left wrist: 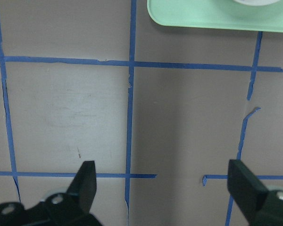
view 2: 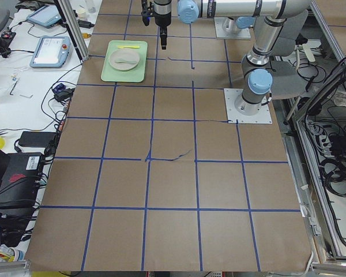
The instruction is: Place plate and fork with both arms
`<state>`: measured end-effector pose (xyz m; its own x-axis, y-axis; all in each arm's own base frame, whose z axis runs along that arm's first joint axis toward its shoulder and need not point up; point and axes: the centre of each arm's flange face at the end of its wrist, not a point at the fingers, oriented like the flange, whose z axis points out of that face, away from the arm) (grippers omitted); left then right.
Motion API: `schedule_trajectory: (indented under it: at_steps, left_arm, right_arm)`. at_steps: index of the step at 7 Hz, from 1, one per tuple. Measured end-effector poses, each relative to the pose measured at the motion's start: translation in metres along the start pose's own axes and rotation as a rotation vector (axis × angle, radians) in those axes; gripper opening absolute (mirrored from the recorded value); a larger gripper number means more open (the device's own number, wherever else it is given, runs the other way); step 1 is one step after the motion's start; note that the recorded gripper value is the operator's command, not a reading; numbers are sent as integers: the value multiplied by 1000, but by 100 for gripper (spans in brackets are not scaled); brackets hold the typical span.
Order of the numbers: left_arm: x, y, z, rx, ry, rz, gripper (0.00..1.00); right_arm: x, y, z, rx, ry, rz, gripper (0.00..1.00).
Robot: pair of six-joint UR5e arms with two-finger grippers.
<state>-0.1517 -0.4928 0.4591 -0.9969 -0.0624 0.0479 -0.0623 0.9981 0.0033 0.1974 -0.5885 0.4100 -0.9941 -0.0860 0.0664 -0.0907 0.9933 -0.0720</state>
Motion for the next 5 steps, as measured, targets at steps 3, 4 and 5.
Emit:
schedule_trajectory:
  at_steps: [3,4,5]
  left_arm:
    - [0,1,-2,2,-2,0,100]
    - [0,2,-3,4,-3,0,100]
    - [0,2,-4,6,-4,1,100]
  right_arm:
    - [10,78,-53,-7,5,0,100]
    - [9,90,-59,-22,4,-3,100]
    - [8,94,-60,-29,3,-4,100]
